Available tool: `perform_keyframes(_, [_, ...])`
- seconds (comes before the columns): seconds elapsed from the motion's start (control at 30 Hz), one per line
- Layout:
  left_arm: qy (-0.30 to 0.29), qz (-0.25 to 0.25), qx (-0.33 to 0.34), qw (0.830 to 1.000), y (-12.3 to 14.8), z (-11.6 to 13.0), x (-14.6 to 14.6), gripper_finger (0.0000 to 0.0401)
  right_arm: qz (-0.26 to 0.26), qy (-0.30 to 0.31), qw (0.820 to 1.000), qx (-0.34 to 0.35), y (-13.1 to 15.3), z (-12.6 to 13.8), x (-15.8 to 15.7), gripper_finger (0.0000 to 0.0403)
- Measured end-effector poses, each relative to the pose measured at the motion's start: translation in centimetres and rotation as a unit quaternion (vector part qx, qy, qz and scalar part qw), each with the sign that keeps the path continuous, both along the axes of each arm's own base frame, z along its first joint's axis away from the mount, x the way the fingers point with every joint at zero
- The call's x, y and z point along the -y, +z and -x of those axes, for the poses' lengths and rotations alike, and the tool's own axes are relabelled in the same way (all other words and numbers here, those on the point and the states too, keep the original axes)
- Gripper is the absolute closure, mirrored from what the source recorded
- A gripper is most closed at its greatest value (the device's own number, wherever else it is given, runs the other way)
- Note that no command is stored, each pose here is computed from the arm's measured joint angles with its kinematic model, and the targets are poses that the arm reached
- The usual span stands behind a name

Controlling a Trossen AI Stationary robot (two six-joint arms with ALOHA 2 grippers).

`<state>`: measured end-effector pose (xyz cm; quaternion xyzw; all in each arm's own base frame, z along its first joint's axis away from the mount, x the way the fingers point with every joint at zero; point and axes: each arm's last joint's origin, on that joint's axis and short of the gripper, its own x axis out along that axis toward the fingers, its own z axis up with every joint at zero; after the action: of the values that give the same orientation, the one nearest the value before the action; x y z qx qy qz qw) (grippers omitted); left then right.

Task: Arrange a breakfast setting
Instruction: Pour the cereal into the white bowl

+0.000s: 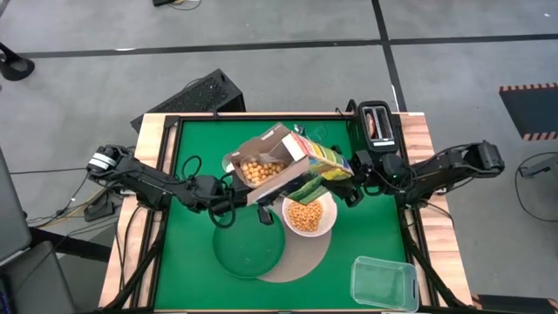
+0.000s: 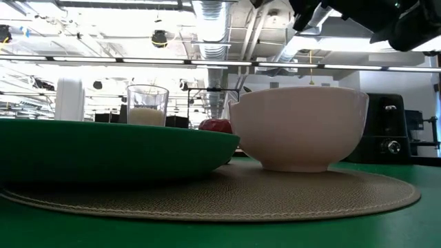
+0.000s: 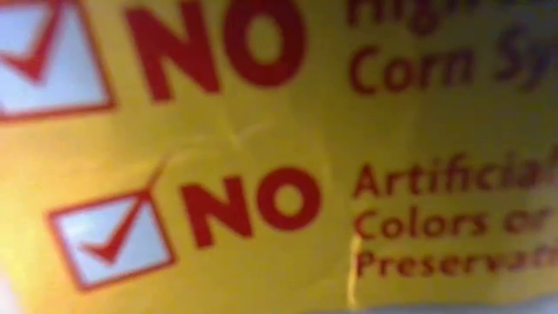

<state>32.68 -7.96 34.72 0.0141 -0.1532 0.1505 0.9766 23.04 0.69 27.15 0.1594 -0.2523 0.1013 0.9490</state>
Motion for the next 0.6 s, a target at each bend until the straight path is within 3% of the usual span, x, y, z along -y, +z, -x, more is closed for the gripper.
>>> perform_keyframes(0.3, [0.009, 0.004, -0.005, 1.000, 1.2, 1.4, 0.0, 0.0284, 0.030, 0.004, 0.998, -0.061, 0.3, 1.0, -0.1, 0.0055])
perform_keyframes(0.6, [0.022, 0.005, 0.005, 1.000, 3.5, 3.8, -0.3, 0.0284, 0.043, 0.009, 0.997, -0.065, 1.4, 2.5, -0.1, 0.0055])
